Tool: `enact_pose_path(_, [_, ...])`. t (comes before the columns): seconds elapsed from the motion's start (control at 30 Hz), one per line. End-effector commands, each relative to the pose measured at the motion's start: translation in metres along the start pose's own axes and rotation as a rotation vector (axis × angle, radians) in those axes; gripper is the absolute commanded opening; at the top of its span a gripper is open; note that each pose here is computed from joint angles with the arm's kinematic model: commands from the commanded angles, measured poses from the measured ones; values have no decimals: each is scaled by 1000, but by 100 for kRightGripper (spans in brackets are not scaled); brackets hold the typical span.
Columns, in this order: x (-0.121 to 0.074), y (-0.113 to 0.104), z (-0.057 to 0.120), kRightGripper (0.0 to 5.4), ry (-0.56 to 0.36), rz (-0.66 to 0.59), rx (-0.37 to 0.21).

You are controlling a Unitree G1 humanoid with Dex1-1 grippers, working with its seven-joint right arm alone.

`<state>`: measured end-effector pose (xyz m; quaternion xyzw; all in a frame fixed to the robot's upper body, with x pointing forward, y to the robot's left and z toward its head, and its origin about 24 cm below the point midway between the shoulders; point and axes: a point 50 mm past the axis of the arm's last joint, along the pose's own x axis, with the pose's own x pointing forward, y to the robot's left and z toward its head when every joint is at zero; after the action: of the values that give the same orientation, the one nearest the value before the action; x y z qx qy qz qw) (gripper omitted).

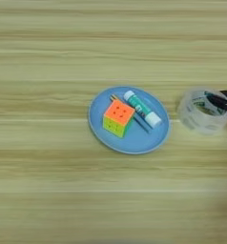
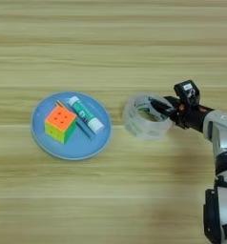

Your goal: Move the objects on the table

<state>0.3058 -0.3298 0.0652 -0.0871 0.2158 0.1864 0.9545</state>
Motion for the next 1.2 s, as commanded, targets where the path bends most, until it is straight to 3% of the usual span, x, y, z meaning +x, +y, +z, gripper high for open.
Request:
enact_pose_path(0.03, [-12, -20, 43, 153, -96, -77, -99])
enact_pose_path(0.77, [-32, -46, 48, 152, -86, -204, -94])
enact_pose_path(1.1, [-27, -41, 43, 152, -77, -178, -95])
enact_pose_path(1.2, [-26, -40, 43, 207, -78, -171, -96])
